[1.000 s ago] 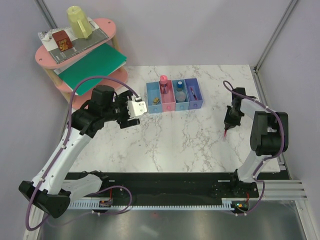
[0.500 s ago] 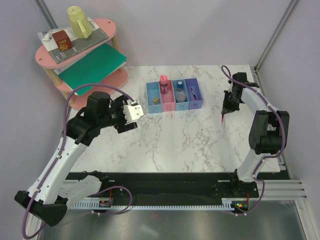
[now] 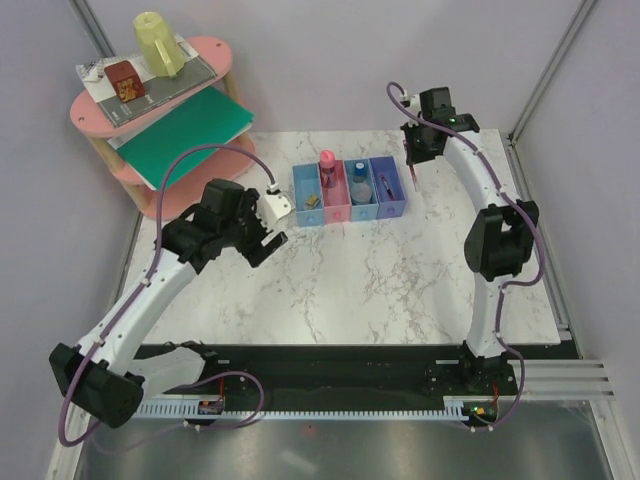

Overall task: Sort the stationery into containers
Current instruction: Place the pen in the storage box.

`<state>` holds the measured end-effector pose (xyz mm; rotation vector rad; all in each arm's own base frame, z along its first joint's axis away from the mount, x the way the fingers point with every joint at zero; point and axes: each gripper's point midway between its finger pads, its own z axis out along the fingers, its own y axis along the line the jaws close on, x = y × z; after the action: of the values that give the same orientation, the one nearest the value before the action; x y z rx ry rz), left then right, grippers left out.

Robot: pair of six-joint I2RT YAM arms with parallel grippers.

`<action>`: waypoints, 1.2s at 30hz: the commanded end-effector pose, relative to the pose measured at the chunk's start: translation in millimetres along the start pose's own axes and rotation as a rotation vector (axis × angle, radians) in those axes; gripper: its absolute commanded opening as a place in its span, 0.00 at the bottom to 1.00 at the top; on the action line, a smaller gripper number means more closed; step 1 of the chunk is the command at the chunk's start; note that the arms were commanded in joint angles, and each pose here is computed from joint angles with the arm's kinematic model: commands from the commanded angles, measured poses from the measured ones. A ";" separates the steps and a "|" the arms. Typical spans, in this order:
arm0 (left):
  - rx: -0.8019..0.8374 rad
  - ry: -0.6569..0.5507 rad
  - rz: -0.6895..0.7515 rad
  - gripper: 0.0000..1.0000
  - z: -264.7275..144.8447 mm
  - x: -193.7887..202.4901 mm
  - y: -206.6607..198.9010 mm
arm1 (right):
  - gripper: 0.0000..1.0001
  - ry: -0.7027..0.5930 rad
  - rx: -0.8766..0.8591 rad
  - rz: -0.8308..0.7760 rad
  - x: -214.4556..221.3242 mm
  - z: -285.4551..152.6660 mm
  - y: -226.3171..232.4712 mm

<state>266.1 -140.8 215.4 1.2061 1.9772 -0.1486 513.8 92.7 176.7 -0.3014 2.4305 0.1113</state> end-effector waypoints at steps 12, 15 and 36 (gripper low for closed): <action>-0.083 -0.114 -0.107 0.88 55.2 -95.1 71.4 | 0.00 -0.037 0.020 -0.154 -26.4 80.3 41.3; -0.082 -0.113 -0.104 0.88 68.0 -94.9 74.7 | 0.00 -0.024 0.020 -0.150 -16.9 87.0 40.4; -0.162 -0.102 -0.069 0.86 158.5 -59.0 87.9 | 0.00 0.061 -0.067 -0.087 38.2 102.2 71.1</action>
<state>413.1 -205.3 174.6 1.0530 1.9712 -0.1294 542.0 169.1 65.1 -0.4706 2.4880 0.1046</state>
